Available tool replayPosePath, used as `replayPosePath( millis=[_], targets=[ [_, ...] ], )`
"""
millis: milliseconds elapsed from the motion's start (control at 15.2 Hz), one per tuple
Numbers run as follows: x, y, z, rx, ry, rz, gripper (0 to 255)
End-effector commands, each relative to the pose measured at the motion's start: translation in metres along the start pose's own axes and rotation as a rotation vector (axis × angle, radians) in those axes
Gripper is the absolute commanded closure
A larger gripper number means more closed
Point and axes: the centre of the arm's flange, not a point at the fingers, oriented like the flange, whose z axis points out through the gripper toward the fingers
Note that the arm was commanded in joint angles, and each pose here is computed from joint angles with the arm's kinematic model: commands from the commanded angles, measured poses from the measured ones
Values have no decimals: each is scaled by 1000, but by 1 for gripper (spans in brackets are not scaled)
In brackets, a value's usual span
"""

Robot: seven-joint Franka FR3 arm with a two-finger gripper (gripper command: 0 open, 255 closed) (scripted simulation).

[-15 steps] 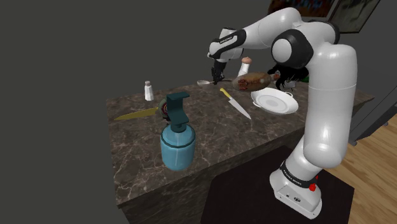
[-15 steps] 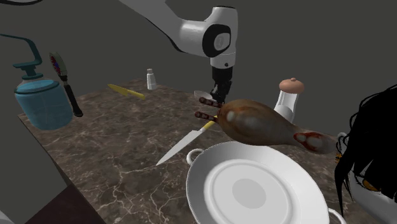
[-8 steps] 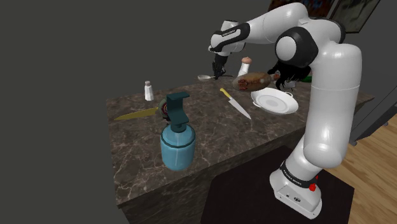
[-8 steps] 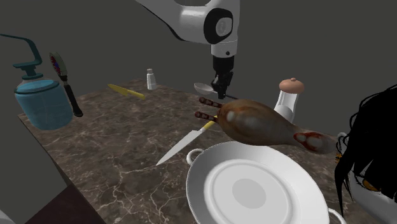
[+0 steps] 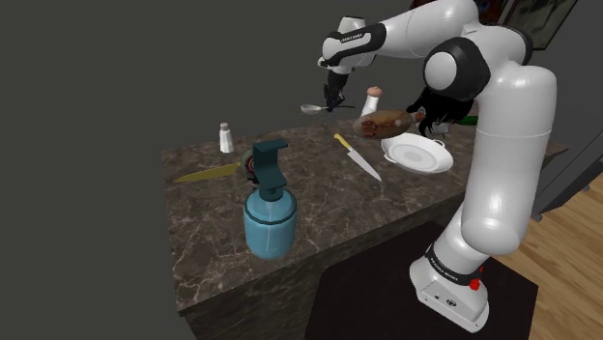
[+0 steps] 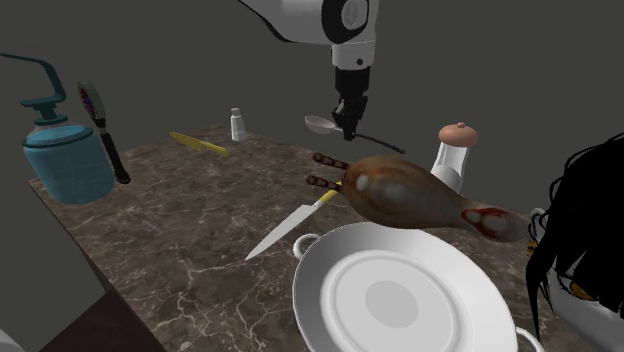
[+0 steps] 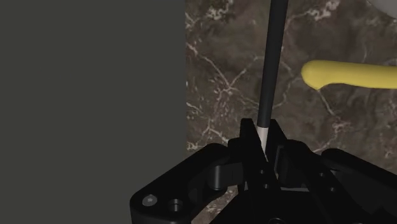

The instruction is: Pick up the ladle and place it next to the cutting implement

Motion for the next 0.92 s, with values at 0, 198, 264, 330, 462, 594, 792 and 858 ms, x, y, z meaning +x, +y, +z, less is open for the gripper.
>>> replayPosePath(
  millis=[0, 198, 264, 330, 462, 594, 792, 858],
  targets=[
    [0, 1, -11, 0, 0, 0, 255],
    [9, -7, -18, 0, 0, 0, 255],
    [19, -17, -19, 0, 0, 0, 255],
    [28, -26, -19, 0, 0, 0, 255],
    [46, -45, -21, 0, 0, 0, 255],
    [65, -64, -23, 0, 0, 0, 255],
    [93, -92, -25, 0, 0, 0, 255],
    [102, -101, -26, 0, 0, 0, 255]
  ],
)
